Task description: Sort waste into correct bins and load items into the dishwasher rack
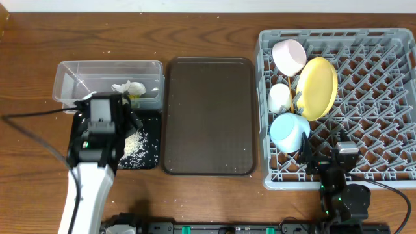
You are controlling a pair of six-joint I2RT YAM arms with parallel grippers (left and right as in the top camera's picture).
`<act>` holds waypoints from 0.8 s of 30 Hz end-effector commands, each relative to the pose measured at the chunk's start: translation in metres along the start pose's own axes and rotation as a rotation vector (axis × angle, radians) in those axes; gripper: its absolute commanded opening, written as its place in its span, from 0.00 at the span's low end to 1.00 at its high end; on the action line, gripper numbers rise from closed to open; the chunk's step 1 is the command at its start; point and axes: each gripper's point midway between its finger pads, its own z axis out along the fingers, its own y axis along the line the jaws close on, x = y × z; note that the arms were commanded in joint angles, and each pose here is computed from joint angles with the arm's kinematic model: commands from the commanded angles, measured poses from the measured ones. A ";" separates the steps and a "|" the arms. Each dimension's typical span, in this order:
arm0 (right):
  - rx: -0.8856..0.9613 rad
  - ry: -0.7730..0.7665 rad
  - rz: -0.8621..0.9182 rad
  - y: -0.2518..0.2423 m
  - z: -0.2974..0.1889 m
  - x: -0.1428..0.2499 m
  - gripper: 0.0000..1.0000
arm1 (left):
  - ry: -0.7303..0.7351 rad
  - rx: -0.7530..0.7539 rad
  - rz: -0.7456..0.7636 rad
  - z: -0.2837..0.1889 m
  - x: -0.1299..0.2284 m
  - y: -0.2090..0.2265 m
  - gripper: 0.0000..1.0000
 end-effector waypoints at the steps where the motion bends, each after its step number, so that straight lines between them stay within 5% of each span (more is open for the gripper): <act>1: 0.013 -0.002 -0.011 -0.003 0.000 0.000 0.99 | -0.067 0.026 -0.035 -0.021 -0.001 0.011 0.98; 16: 0.012 -0.002 -0.011 -0.003 0.000 0.000 0.99 | -0.291 0.351 -0.128 -0.063 0.051 0.029 0.98; 24: 0.012 -0.002 -0.011 -0.003 0.000 0.000 0.99 | -0.440 0.467 -0.169 -0.057 0.048 0.020 0.98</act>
